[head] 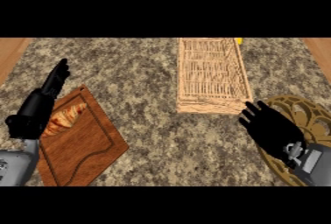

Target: Pick the sweet potato from the placemat and place it in the basket

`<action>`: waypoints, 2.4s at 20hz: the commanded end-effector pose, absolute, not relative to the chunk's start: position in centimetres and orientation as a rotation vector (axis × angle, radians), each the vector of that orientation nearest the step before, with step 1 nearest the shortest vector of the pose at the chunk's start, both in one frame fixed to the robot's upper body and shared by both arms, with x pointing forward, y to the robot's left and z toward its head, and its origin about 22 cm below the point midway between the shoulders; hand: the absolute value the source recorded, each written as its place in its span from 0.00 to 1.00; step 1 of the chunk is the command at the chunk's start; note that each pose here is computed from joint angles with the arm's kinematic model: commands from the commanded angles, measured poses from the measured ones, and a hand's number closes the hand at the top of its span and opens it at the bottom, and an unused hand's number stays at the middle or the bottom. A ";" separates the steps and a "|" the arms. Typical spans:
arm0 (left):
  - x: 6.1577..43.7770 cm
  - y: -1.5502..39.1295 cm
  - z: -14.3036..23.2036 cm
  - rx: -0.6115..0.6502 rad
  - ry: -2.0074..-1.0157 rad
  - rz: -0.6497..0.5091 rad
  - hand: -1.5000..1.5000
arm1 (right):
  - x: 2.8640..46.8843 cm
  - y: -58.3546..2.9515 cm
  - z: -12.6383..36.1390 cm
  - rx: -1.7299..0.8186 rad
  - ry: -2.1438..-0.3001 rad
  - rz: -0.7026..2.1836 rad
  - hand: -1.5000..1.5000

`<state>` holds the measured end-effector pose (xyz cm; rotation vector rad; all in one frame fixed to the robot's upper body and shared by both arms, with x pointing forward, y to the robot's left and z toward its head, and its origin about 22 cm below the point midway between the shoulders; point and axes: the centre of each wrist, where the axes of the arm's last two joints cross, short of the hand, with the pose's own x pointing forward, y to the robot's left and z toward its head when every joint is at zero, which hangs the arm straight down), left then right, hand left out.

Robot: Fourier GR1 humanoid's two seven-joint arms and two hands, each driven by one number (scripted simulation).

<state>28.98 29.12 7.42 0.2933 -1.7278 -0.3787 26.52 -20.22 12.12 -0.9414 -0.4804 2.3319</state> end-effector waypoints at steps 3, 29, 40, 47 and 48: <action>28.7 29.9 7.5 0.286 -1.713 -0.380 0.50 | 28.2 -22.2 8.2 -0.967 -0.436 2.318 0.00; 28.8 27.9 7.4 0.306 -1.712 -0.379 0.50 | 28.5 -29.2 5.6 -0.910 -0.518 2.315 0.00; 28.1 30.6 7.3 0.297 -1.724 -0.382 0.50 | 30.8 -30.6 3.8 -0.943 -0.494 2.278 0.00; 29.5 28.7 7.8 0.282 -1.741 -0.383 0.50 | 31.3 -30.7 2.4 -0.896 -0.505 2.228 1.00; 29.5 28.2 5.4 0.295 -1.740 -0.378 0.50 | 31.9 -31.0 1.2 -0.905 -0.491 2.258 1.00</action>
